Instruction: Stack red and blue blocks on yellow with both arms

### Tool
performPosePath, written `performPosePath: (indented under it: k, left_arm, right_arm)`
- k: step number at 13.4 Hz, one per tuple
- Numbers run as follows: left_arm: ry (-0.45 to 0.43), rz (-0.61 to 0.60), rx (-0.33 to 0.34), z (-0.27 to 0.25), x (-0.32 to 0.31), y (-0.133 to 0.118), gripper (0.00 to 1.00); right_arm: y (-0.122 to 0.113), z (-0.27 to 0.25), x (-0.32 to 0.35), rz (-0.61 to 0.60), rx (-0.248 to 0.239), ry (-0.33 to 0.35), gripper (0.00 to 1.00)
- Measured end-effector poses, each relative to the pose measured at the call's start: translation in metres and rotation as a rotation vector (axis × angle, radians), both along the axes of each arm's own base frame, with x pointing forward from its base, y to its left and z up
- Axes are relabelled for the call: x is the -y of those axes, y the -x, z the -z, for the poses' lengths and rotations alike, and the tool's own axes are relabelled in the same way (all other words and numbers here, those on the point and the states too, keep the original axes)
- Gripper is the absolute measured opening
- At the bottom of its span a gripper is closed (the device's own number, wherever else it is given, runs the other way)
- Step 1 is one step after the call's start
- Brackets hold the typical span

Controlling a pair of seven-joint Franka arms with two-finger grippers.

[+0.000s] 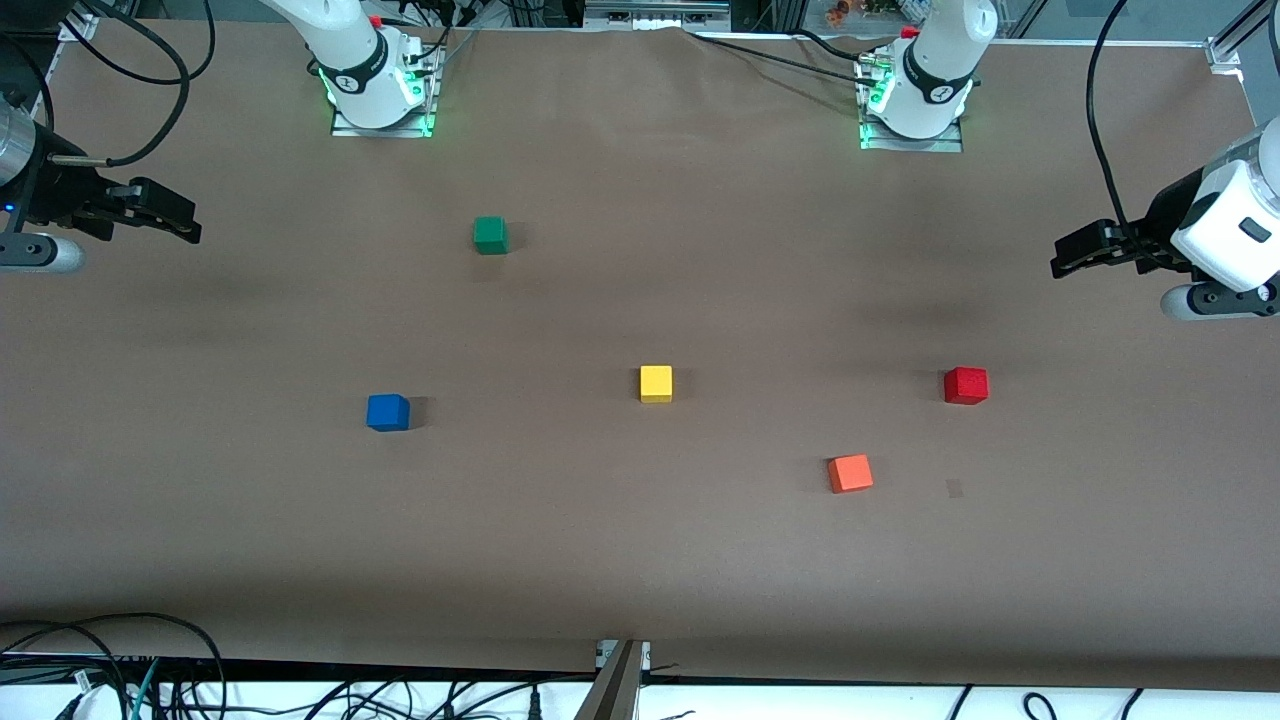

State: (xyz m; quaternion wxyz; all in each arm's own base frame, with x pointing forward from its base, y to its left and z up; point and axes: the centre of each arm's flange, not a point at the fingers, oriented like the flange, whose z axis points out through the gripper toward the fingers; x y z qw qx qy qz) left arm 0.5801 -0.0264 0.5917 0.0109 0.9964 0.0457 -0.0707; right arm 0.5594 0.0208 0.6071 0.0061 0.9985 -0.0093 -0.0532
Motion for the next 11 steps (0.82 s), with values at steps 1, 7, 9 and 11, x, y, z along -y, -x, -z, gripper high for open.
performPosePath:
  k: [1, 7, 9, 11]
  left_arm:
    - [0.000, 0.000, 0.001, 0.0000, 0.0000, -0.0001, 1.00]
    - [0.001, 0.004, 0.008, -0.0012, 0.0024, -0.0009, 1.00]
    - [0.001, 0.004, 0.007, -0.0006, 0.0024, -0.0012, 1.00]
    - [0.001, 0.004, 0.003, 0.0019, 0.0023, -0.0023, 1.00]
  right_arm:
    - [0.0000, 0.0000, 0.0000, 0.000, 0.000, 0.000, 1.00]
    - [-0.0004, -0.0002, 0.0000, 0.000, 0.003, 0.000, 1.00]
    - [-0.0004, -0.0003, 0.0000, 0.000, 0.004, 0.000, 1.00]
    - [-0.0004, -0.0003, -0.0001, 0.000, 0.004, 0.000, 1.00]
